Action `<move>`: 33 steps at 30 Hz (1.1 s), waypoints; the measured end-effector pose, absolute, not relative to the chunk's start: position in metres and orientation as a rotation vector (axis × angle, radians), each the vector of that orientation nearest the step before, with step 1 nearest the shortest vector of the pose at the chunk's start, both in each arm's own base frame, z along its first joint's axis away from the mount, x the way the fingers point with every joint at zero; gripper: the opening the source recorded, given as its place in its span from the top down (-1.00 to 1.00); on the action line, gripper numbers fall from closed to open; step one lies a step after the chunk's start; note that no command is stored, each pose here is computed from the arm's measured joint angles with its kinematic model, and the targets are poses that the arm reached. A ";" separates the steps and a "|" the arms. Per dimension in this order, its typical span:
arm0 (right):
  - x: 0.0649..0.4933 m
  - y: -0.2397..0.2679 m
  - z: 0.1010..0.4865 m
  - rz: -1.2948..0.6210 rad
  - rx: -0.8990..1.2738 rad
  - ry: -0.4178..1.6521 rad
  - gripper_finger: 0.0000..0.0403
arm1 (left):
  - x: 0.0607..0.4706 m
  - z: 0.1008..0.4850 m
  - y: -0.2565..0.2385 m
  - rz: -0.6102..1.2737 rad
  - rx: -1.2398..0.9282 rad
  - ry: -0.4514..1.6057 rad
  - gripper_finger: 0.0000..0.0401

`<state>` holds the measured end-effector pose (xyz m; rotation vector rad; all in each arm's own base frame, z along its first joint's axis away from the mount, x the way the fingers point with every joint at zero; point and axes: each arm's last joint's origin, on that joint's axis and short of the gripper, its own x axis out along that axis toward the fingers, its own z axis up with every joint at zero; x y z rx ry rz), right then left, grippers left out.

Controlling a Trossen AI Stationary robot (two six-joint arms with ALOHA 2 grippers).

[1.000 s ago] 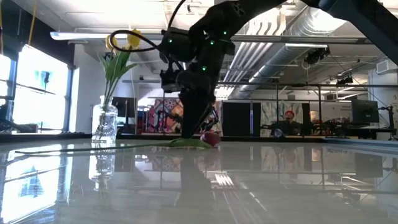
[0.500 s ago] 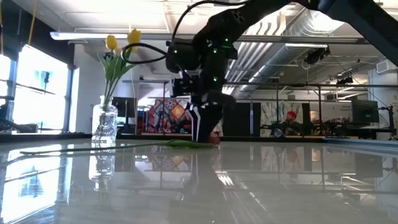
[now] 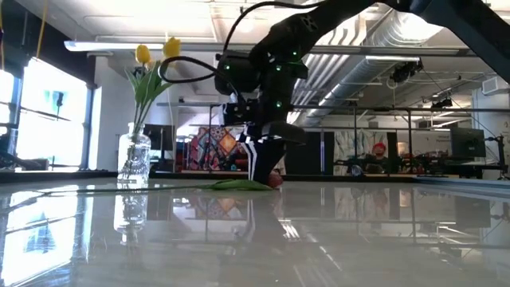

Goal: Sort flowers into vase by color
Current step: Put the dark red tulip into the orange vase

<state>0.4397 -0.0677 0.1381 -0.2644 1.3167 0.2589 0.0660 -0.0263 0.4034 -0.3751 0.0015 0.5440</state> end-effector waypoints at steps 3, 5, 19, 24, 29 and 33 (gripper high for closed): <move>0.441 -0.067 0.145 0.244 -0.272 1.353 0.97 | 0.066 0.404 -0.026 0.549 -0.375 -0.002 0.28; 0.440 -0.068 0.152 0.183 -0.259 1.411 0.94 | 0.066 0.404 -0.026 0.561 -0.383 -0.013 0.28; 0.422 -0.071 0.259 -0.057 0.324 1.606 0.99 | 0.074 0.403 -0.025 0.614 -0.385 0.003 0.28; 0.426 -0.068 0.285 -0.037 0.661 1.499 0.98 | 0.084 0.400 -0.031 0.558 -0.348 0.076 0.28; 0.427 -0.064 0.305 -0.053 0.915 1.441 0.98 | 0.098 0.396 -0.041 0.449 -0.260 0.185 0.28; 0.424 -0.059 0.311 -0.012 1.211 1.476 0.98 | 0.110 0.392 -0.049 0.395 -0.145 0.252 0.28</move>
